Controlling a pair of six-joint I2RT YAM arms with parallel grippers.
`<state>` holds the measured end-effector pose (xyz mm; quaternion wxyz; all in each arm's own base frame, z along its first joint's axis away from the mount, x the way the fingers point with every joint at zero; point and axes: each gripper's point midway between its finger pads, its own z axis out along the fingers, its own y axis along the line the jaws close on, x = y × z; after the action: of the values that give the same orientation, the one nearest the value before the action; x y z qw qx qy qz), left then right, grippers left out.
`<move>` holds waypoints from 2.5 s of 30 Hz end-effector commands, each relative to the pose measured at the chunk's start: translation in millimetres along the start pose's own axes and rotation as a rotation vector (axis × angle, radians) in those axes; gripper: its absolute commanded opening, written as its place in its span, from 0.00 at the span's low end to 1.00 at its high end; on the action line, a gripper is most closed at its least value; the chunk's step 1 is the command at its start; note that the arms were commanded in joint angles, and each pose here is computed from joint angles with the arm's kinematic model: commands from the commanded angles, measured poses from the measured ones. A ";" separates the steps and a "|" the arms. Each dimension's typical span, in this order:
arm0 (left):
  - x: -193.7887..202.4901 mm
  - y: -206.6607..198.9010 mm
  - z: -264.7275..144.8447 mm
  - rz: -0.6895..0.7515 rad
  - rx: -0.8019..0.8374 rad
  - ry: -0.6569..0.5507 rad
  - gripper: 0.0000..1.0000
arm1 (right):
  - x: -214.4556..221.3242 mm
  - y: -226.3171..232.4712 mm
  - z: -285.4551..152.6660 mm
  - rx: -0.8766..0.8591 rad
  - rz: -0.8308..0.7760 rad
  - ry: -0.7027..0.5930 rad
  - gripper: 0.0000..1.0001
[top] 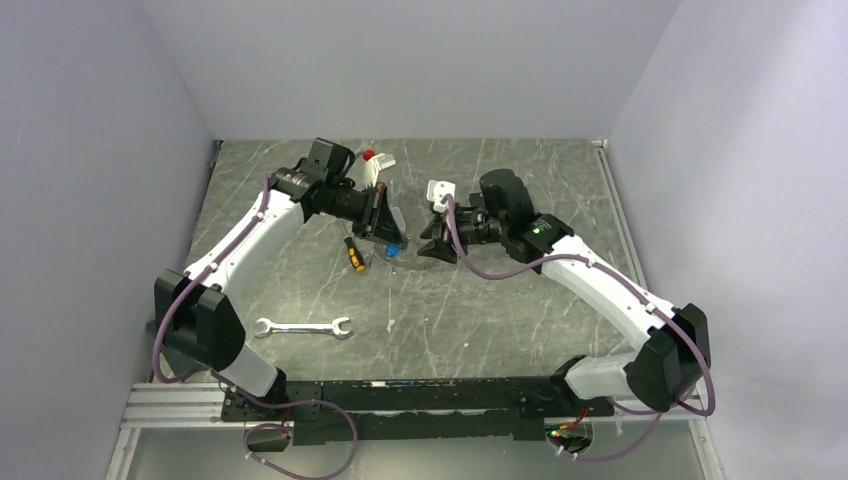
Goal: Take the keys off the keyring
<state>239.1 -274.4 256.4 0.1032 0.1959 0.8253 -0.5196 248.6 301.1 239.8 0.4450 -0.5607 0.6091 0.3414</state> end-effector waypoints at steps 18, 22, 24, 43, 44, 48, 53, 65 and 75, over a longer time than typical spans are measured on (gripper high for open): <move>6.3 13.4 11.5 -0.119 0.073 0.009 0.00 | 31.8 -15.6 17.5 0.079 -0.023 0.035 0.38; 5.8 23.4 18.7 -0.160 0.073 0.019 0.00 | 42.1 -30.3 18.5 0.122 -0.017 0.043 0.38; 3.6 28.7 22.7 -0.173 0.074 0.024 0.00 | 48.4 -38.4 20.3 0.139 -0.006 0.050 0.38; -14.6 70.4 31.7 -0.236 0.052 -0.018 0.00 | 52.2 -36.0 14.1 0.074 0.000 -0.038 0.37; -14.5 70.9 31.2 -0.238 0.053 -0.020 0.00 | 51.1 -32.3 14.6 0.060 0.009 -0.045 0.37; -13.2 71.1 30.0 -0.242 0.058 -0.023 0.00 | 47.7 -26.1 20.2 0.031 0.009 -0.078 0.38; -12.4 68.6 28.4 -0.237 0.066 -0.027 0.00 | 41.9 -27.9 29.4 0.026 -0.011 -0.123 0.40; -10.4 64.9 26.5 -0.225 0.074 -0.033 0.00 | 42.8 -32.3 49.6 0.047 -0.016 -0.125 0.44; -8.9 61.3 25.0 -0.216 0.084 -0.035 0.00 | 44.7 -43.6 55.4 0.097 -0.009 -0.101 0.41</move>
<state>277.2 -274.9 172.5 0.0312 0.0806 0.8355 -0.5426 286.2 321.5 158.6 0.4661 -0.5265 0.6182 0.3512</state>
